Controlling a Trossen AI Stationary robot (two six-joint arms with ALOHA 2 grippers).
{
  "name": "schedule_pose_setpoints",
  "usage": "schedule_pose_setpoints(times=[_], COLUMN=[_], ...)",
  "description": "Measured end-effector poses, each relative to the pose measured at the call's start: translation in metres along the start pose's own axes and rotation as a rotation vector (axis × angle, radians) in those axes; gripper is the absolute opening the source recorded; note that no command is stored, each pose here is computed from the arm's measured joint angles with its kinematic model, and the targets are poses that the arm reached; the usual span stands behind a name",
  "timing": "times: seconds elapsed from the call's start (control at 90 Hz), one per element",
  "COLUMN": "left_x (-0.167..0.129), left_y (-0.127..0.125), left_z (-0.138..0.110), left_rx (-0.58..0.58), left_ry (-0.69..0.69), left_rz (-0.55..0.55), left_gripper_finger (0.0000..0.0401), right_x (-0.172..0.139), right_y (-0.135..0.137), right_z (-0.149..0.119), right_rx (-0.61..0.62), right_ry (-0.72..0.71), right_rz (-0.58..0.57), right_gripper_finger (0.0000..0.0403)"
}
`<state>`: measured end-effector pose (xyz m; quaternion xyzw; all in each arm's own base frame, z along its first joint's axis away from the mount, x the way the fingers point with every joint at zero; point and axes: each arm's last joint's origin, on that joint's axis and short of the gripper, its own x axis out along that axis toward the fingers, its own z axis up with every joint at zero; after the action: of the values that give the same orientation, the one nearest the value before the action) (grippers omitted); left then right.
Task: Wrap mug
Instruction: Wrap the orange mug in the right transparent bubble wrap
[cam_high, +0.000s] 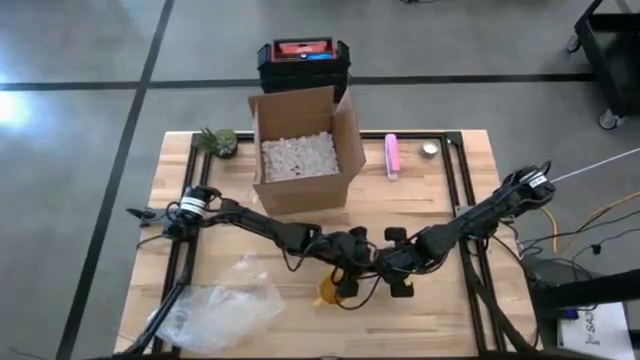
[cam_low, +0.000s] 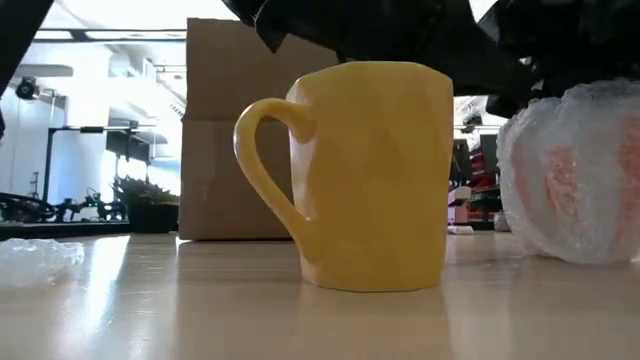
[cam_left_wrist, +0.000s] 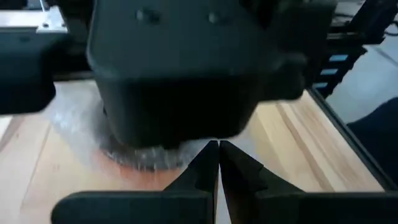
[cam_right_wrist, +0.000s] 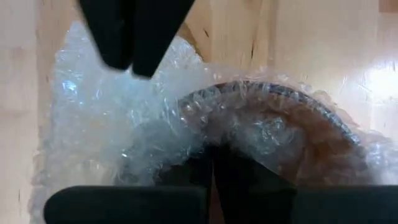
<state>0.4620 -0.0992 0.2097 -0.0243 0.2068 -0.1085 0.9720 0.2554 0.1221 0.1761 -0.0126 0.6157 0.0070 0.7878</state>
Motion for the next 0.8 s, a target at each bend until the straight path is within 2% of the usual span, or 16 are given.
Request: schedule_pose_setpoints(times=[0.189,0.311,0.389,0.644,0.8], left_x=[0.01,0.018,0.021,0.022,0.022], left_y=[0.02,0.016,0.014,0.016,0.016], left_z=[-0.011,-0.017,-0.021,-0.022,-0.023], left_rx=[-0.025,-0.031,-0.027,-0.025,-0.026], left_ry=[0.009,-0.025,-0.018,-0.019,-0.014], left_rz=[0.04,-0.011,-0.007,0.014,0.016], left_gripper_finger=[0.0,0.0,0.0,0.0,0.0], right_x=[0.0,-0.001,-0.004,-0.044,-0.065], right_y=[0.0,0.001,0.001,0.001,0.001], right_z=[0.001,0.002,0.003,0.015,0.019], right_rx=[-0.009,-0.009,-0.009,-0.018,-0.022], right_ry=[-0.008,-0.013,-0.014,0.005,-0.039], right_rz=[0.001,0.004,0.01,-0.011,0.018], right_gripper_finger=[0.0,0.0,0.0,0.0,0.0])
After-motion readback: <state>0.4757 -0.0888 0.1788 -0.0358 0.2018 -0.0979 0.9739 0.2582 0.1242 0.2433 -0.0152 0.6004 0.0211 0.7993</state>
